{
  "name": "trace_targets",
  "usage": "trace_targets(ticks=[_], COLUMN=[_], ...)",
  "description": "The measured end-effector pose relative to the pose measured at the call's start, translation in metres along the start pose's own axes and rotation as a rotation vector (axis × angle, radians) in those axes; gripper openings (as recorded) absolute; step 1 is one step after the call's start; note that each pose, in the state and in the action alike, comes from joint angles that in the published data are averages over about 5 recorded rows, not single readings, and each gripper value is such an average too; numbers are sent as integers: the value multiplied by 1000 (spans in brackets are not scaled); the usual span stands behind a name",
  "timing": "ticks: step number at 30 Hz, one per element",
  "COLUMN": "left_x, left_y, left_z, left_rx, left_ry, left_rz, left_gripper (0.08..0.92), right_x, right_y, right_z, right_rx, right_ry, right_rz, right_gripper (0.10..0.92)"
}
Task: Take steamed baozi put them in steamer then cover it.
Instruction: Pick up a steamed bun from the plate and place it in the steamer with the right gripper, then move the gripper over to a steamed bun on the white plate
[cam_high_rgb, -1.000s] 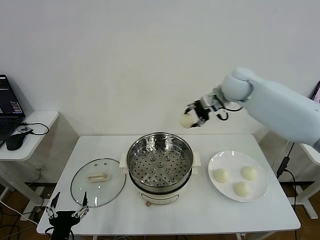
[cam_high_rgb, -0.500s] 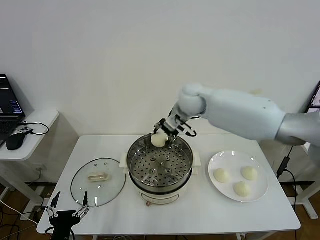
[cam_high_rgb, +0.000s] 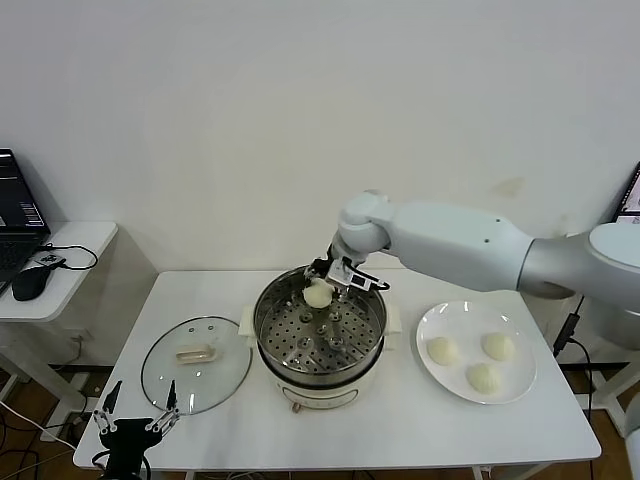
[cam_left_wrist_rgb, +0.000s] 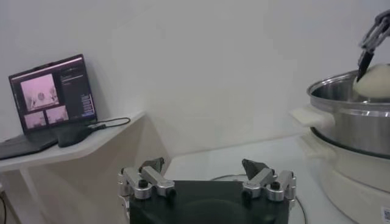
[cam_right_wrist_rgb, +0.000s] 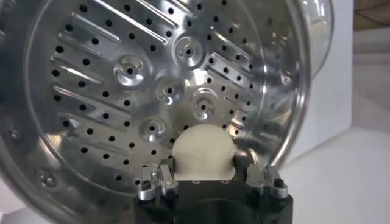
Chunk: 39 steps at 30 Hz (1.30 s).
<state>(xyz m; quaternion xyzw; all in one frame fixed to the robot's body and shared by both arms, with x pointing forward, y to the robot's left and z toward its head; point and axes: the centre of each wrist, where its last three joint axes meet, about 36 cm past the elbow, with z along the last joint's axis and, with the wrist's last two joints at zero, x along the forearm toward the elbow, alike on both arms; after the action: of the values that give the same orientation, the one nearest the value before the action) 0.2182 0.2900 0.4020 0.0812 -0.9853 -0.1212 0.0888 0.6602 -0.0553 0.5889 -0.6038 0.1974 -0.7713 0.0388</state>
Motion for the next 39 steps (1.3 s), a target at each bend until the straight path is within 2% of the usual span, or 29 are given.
trace_targets(ticks=[4, 13, 23, 30, 39], left_x=[0, 0, 0, -2, -5], left_y=[1, 0, 1, 5, 7], left_z=[0, -3, -8, -12, -16], left_rx=[-1, 2, -4, -12, -24], left_ry=[0, -8, -17, -29, -43], left_rz=[-2, -1, 7, 13, 25], left_gripper=[823, 823, 823, 823, 823], right_x=[-8, -7, 53, 108, 146], right_y=[-1, 2, 9, 49, 136], right_z=[1, 6, 14, 21, 16], right_rx=[26, 37, -162, -422, -713], right_ry=[6, 16, 45, 96, 153], right_rz=[-2, 0, 40, 35, 14], right_gripper=[627, 811, 823, 823, 823])
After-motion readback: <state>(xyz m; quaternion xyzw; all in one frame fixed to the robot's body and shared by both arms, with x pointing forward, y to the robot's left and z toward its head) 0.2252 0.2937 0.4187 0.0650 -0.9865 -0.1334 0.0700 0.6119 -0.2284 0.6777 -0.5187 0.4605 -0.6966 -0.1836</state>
